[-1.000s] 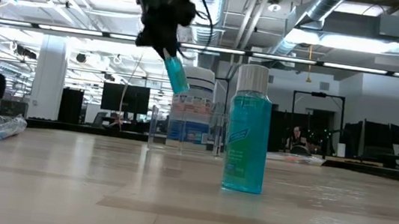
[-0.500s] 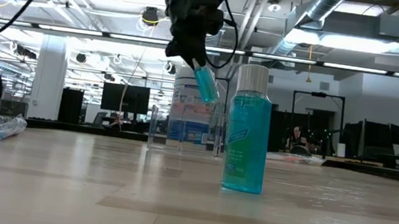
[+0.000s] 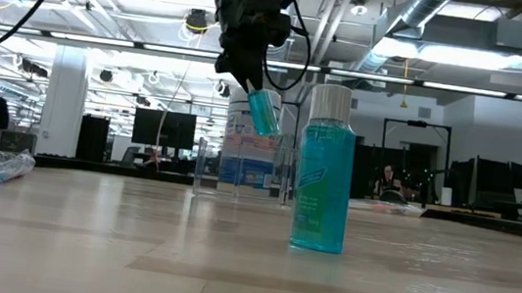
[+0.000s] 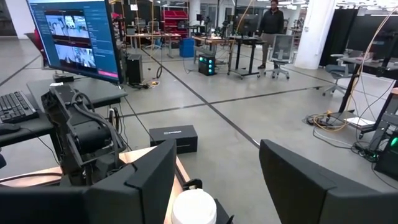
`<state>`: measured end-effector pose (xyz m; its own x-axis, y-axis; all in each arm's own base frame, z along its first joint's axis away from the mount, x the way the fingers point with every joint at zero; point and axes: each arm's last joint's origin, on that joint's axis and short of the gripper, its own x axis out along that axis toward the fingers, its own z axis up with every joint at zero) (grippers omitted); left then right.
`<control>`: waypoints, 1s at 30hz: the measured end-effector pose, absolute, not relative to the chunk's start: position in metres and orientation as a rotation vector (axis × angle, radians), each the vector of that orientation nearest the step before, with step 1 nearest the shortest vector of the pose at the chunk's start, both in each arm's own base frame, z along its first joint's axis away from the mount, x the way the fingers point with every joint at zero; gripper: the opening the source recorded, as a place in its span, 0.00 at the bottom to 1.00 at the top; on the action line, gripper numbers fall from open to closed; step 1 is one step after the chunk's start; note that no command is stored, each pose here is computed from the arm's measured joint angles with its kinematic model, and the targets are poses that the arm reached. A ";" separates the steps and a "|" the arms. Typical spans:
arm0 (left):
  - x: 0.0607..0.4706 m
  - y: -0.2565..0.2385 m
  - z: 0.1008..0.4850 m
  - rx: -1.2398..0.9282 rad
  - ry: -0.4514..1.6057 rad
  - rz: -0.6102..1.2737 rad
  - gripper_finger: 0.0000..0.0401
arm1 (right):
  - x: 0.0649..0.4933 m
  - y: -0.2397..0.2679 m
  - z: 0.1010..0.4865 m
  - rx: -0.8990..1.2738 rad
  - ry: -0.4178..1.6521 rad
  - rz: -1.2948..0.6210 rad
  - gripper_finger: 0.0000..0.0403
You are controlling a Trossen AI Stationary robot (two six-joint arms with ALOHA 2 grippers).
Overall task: Pick & Place toothbrushing station
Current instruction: Put the left mouthwash into the transparent organizer
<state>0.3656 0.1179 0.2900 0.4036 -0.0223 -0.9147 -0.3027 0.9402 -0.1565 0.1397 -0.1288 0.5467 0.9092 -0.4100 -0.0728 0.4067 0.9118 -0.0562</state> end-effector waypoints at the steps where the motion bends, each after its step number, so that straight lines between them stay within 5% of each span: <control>1: 0.366 0.118 0.289 -0.323 1.150 0.178 0.22 | 0.140 -0.129 0.547 -0.040 0.084 -0.421 0.55; 30: 0.395 0.120 0.231 -0.335 1.248 0.115 0.22 | 0.143 -0.132 0.545 -0.037 0.093 -0.404 0.55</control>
<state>0.3952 0.1195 0.2308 0.3191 -0.0964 -0.9428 -0.2666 0.9455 -0.1869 0.1435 -0.1322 0.5448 0.9153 -0.3943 -0.0825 0.3909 0.9188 -0.0541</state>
